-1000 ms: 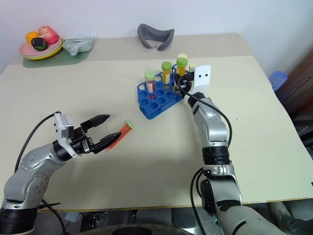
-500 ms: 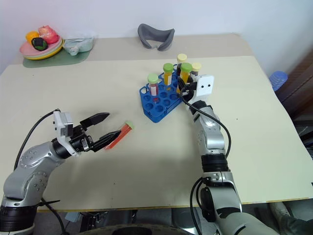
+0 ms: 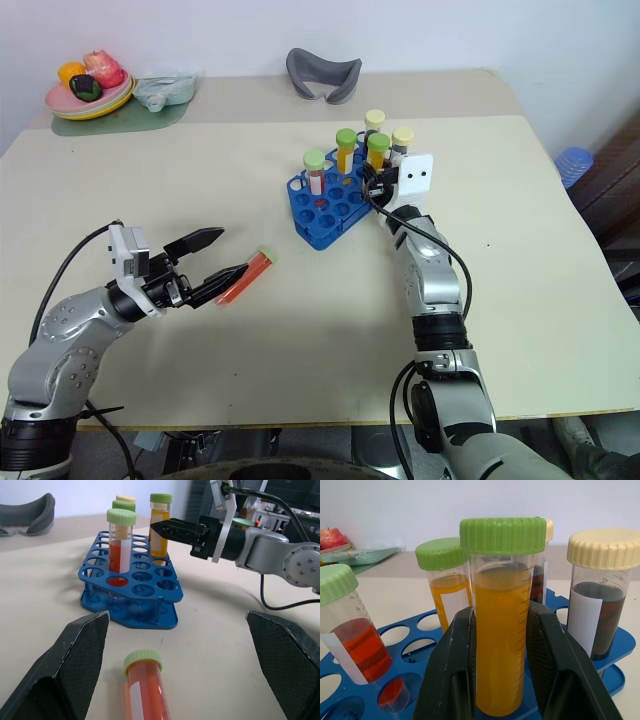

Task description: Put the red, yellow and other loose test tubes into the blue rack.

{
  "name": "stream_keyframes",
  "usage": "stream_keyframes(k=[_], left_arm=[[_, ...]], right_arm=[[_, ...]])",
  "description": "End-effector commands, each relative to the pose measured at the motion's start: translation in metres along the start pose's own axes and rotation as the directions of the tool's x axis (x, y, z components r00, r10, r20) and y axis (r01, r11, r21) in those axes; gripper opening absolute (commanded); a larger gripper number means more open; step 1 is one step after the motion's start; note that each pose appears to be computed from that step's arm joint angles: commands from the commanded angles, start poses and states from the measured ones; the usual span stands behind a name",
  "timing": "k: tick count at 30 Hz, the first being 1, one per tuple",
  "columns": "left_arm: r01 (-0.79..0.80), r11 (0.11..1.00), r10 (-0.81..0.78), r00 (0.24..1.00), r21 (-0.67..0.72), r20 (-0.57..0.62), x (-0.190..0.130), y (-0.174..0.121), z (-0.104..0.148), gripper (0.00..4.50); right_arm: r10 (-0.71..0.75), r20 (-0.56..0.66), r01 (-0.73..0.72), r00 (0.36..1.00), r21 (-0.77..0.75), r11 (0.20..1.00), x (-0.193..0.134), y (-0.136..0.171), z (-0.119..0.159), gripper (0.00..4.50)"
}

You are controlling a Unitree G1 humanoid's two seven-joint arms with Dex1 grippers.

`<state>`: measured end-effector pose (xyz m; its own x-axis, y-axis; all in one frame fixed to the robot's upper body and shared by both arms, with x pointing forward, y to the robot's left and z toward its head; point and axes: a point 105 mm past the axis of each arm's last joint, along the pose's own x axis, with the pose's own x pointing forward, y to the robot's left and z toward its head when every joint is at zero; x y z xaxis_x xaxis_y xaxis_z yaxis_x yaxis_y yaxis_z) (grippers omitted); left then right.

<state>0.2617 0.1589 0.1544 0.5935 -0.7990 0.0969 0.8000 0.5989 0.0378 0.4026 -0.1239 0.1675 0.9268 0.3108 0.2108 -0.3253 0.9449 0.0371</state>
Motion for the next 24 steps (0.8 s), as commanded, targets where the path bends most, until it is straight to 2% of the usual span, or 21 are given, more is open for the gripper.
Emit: stream_keyframes(k=[1, 5, 11, 16, 19, 24], left_arm=[[-0.003, 0.999, 0.002, 1.000, 0.032, 0.029, -0.002, 0.000, 0.008, 4.50], [-0.005, 0.999, 0.004, 1.000, 0.031, 0.027, -0.003, 0.001, 0.008, 4.50], [-0.002, 1.000, 0.002, 1.000, 0.028, 0.024, -0.003, 0.001, 0.007, 4.50], [0.005, 1.000, -0.005, 1.000, 0.026, 0.021, -0.003, 0.001, 0.007, 4.50], [0.013, 1.000, -0.013, 1.000, 0.027, 0.018, -0.002, 0.003, 0.006, 4.50], [0.026, 0.999, -0.026, 0.999, 0.031, 0.020, 0.000, 0.007, 0.007, 4.50]], right_arm=[[0.055, 0.057, -0.054, 0.997, -0.016, 0.998, 0.002, 0.013, 0.020, 2.19], [0.108, 0.025, -0.108, 0.994, 0.001, 0.994, -0.001, 0.024, 0.019, 4.10], [0.161, -0.025, -0.161, 0.987, 0.010, 0.987, -0.014, 0.032, 0.029, 4.10], [0.224, -0.118, -0.222, 0.967, 0.030, 0.975, -0.041, 0.029, 0.035, 4.10], [0.303, -0.220, -0.305, 0.927, 0.024, 0.952, -0.069, 0.031, 0.028, 4.10], [0.294, -0.341, -0.304, 0.893, 0.025, 0.952, -0.094, 0.021, 0.008, 4.10]])
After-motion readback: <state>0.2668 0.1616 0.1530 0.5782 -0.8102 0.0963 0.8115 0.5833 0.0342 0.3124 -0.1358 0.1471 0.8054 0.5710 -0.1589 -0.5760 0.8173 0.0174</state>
